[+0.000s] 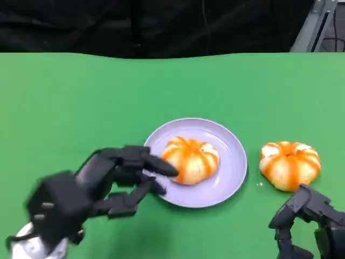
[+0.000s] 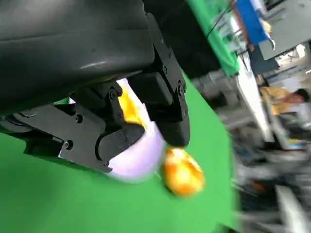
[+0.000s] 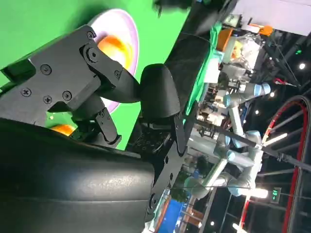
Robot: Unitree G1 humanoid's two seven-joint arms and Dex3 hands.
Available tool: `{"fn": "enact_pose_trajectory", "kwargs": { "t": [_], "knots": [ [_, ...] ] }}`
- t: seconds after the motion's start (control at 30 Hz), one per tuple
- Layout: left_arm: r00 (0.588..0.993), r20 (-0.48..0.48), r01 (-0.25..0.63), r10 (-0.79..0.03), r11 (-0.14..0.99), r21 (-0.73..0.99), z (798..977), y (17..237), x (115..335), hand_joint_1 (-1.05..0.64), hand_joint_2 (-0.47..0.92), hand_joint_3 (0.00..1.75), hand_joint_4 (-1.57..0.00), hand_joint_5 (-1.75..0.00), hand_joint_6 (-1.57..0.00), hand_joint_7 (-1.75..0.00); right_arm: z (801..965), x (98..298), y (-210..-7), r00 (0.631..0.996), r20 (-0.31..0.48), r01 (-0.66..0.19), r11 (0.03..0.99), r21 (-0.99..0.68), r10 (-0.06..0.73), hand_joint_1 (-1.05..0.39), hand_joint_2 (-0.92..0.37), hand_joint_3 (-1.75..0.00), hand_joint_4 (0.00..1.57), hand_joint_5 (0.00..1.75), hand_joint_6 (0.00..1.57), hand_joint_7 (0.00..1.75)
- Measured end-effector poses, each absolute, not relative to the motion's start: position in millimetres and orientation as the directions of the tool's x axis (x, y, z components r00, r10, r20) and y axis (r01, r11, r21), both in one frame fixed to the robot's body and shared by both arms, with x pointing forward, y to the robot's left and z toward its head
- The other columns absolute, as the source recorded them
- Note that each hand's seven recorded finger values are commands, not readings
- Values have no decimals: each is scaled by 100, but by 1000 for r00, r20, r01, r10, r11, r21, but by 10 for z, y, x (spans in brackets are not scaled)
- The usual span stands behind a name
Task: Grasp the bread from the table and place it into the plate.
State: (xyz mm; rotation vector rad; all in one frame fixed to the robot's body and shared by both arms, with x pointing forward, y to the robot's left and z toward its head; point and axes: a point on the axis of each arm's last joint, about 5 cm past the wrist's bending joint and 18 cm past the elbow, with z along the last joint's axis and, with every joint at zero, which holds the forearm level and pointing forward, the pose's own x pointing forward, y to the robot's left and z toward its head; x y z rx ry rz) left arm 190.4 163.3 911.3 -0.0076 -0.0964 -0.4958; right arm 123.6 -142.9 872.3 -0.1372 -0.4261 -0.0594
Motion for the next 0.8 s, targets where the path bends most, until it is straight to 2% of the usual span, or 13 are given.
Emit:
{"fn": "enact_pose_trajectory", "kwargs": {
  "t": [0.1, 0.23, 0.3, 0.37, 0.43, 0.53, 0.8],
  "knots": [
    [869, 70, 493, -489, 852, -178, 9107, 1763, 1732, 14, 45, 163, -97, -174, -85, -168, 8725, 1241, -1433, 909, 416, 88, 989, -120, -31, -12, -51, -122, 84, 175, 75, 152],
    [866, 59, 497, -497, 842, -211, 9134, 1798, 1703, 14, 44, 163, -97, -175, -85, -170, 8730, 1250, -1430, 908, 419, 86, 989, -120, -28, -12, -51, -122, 84, 175, 75, 152],
    [863, 62, 500, -501, 831, -243, 9140, 1819, 1685, 11, 48, 166, -102, -175, -88, -174, 8730, 1250, -1429, 908, 419, 84, 989, -120, -27, -11, -51, -122, 83, 175, 75, 151],
    [855, 57, 503, -516, 795, -340, 9115, 1931, 1582, 11, 51, 167, -105, -175, -90, -174, 8726, 1242, -1438, 909, 416, 88, 989, -117, -32, -13, -51, -123, 83, 175, 75, 152],
    [863, 25, 472, -505, 786, -400, 9065, 2047, 1476, 11, 52, 167, -106, -175, -91, -175, 8725, 1241, -1446, 909, 416, 91, 989, -113, -36, -13, -50, -123, 83, 175, 75, 152],
    [869, -6, 444, -494, 785, -432, 9029, 2100, 1413, 11, 52, 167, -106, -175, -91, -175, 8733, 1255, -1440, 907, 421, 86, 990, -111, -32, -13, -50, -123, 83, 175, 75, 152],
    [867, -2, 447, -498, 781, -437, 9048, 2110, 1417, 13, 55, 167, -105, -175, -91, -175, 8729, 1248, -1445, 908, 418, 88, 990, -112, -33, -13, -50, -123, 84, 175, 75, 152]
  ]
}}
